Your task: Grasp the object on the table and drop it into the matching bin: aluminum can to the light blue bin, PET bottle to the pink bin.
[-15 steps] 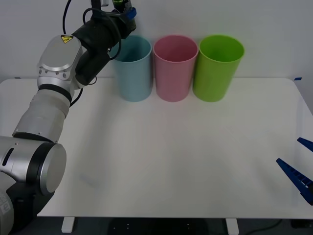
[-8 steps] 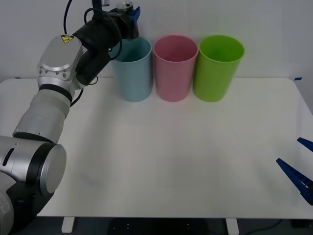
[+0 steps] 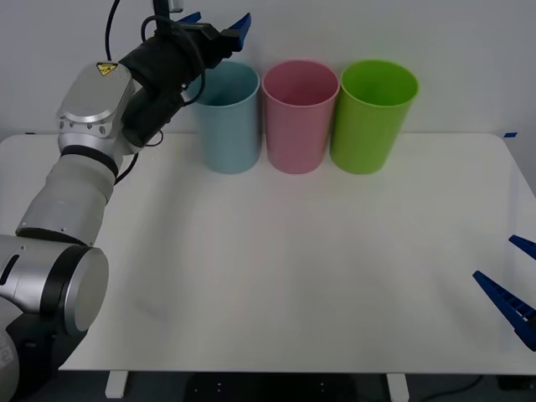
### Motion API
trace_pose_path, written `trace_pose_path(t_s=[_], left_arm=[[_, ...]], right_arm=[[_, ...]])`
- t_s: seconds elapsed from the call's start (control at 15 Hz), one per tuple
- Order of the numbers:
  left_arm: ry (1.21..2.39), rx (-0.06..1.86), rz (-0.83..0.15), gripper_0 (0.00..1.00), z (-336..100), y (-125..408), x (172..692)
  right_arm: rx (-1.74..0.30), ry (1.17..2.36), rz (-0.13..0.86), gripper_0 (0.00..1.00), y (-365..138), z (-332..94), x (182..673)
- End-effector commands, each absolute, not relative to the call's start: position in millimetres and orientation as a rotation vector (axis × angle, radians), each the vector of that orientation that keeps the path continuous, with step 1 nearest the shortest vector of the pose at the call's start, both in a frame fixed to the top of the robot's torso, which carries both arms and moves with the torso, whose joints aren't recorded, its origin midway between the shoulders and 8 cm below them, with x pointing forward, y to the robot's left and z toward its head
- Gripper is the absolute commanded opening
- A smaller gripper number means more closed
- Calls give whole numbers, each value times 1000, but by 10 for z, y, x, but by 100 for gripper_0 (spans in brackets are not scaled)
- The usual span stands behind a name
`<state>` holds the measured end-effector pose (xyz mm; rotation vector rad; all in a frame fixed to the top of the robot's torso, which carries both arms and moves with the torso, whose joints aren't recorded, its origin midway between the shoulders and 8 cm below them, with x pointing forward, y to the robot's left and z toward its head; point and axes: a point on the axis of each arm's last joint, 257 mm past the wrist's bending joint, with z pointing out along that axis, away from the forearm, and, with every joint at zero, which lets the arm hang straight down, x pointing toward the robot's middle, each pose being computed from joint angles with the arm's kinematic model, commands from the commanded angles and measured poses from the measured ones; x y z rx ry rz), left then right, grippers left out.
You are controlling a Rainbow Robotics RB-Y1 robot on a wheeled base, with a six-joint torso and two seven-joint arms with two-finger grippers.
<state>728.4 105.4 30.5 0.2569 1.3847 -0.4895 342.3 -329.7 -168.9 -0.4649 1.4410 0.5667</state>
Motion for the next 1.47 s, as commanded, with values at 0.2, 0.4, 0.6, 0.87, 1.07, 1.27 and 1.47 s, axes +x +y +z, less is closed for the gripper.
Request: trace_pose_path(t_s=[0.2,0.4,0.6,0.87,1.07,1.27,1.47], left_arm=[[1358,269,-557,100,287,1155,7106],[1341,278,-591,100,242,1312,6932],[1334,289,-619,100,160,1503,6734],[1346,349,-657,100,19,1824,6433],[1372,412,-653,100,-123,2133,6225],[1398,478,-636,100,-329,2410,6004],[1424,545,-635,100,-520,2705,5699]], right_arm=[[-465,1441,567,100,-3297,-1689,3423],[-465,1441,567,100,-3297,-1689,3423],[-465,1441,567,100,-3297,-1689,3423],[-465,1441,567,100,-3297,-1689,3423],[-465,1441,567,100,-3297,-1689,3423],[-465,1441,567,100,-3297,-1689,3423],[-465,1441,567,100,-3297,-1689,3423]])
